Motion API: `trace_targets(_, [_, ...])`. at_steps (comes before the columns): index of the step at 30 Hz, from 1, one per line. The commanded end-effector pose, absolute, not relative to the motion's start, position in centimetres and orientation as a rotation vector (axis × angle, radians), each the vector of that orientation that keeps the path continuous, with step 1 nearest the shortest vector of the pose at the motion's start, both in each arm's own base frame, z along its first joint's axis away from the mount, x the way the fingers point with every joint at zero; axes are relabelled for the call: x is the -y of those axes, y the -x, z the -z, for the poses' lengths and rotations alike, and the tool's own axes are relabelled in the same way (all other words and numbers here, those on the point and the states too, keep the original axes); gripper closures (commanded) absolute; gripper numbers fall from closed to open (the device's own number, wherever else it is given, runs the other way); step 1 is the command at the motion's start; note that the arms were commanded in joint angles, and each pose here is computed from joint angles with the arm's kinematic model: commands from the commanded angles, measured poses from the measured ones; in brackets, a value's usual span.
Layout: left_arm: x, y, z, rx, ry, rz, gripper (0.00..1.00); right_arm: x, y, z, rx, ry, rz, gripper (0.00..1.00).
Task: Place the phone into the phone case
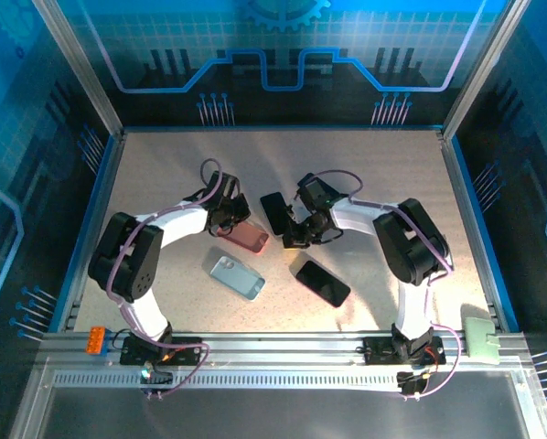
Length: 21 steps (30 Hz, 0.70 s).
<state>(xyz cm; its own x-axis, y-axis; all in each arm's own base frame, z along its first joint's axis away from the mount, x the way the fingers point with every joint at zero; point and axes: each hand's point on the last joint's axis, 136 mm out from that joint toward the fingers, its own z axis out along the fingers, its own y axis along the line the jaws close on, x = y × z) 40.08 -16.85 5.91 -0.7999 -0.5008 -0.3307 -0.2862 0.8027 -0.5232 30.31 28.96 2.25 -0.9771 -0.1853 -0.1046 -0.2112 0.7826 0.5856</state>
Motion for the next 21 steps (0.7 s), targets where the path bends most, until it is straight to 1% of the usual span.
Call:
trace_targets(1, [16.7, -39.6, -6.6, -2.509, 0.592, 0.643, 1.0, -30.5, -31.7, -2.0, -2.9, 0.341, -0.985, 1.0])
trace_targets(21, [16.6, -39.4, -6.2, -2.531, 0.583, 0.62, 1.0, -32.2, -39.8, -1.5, -2.836, 0.266, -0.994, 1.0])
